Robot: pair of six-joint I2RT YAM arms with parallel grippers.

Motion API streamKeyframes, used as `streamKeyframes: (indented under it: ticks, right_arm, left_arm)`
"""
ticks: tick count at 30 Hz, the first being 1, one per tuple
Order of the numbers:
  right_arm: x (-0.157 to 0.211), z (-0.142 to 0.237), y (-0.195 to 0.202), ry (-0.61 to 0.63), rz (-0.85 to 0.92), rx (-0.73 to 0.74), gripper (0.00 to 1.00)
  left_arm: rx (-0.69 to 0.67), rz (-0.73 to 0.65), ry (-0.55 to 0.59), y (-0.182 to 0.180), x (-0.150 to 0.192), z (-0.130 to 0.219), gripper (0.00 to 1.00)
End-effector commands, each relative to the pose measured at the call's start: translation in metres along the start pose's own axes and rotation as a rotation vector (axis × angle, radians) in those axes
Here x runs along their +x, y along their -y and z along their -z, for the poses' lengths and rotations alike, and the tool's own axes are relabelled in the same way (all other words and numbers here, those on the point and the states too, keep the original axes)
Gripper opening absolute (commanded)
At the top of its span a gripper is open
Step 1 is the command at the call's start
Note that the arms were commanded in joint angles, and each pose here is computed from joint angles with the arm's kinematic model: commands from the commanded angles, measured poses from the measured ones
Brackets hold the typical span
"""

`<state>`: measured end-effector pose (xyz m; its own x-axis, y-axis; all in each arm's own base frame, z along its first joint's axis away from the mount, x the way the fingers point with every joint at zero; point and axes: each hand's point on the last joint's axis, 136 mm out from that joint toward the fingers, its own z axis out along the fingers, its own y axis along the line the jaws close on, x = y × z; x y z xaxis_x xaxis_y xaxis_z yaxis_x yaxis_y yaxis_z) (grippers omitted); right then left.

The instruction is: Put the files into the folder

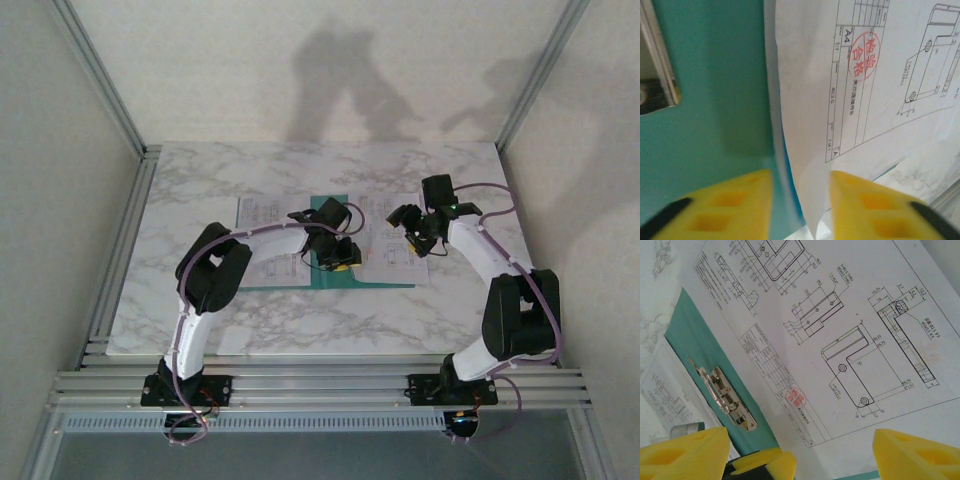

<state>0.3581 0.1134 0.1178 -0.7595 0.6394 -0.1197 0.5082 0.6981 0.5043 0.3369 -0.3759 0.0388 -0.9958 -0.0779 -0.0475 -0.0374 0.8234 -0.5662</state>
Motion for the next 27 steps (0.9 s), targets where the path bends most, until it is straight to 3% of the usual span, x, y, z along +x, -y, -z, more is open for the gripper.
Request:
streamKeyframes:
  ticks: [1,4,11,27]
  right_arm:
    - [-0.003,0.005,-0.003,0.009,0.013,-0.012,0.76]
    - [-0.001,0.004,-0.001,0.004,0.017,-0.009,0.76]
    - [0.002,0.001,0.002,-0.003,0.013,-0.011,0.76]
    - [0.001,0.002,0.003,-0.002,0.007,-0.011,0.76]
  left_arm:
    - [-0.016,0.011,0.108,0.01,-0.013,0.036,0.57]
    - [0.014,0.041,0.121,0.011,-0.008,0.044,0.58]
    - [0.088,0.071,0.049,0.012,0.012,0.023,0.52]
    - [0.075,0.089,-0.012,0.009,0.02,-0.01,0.34]
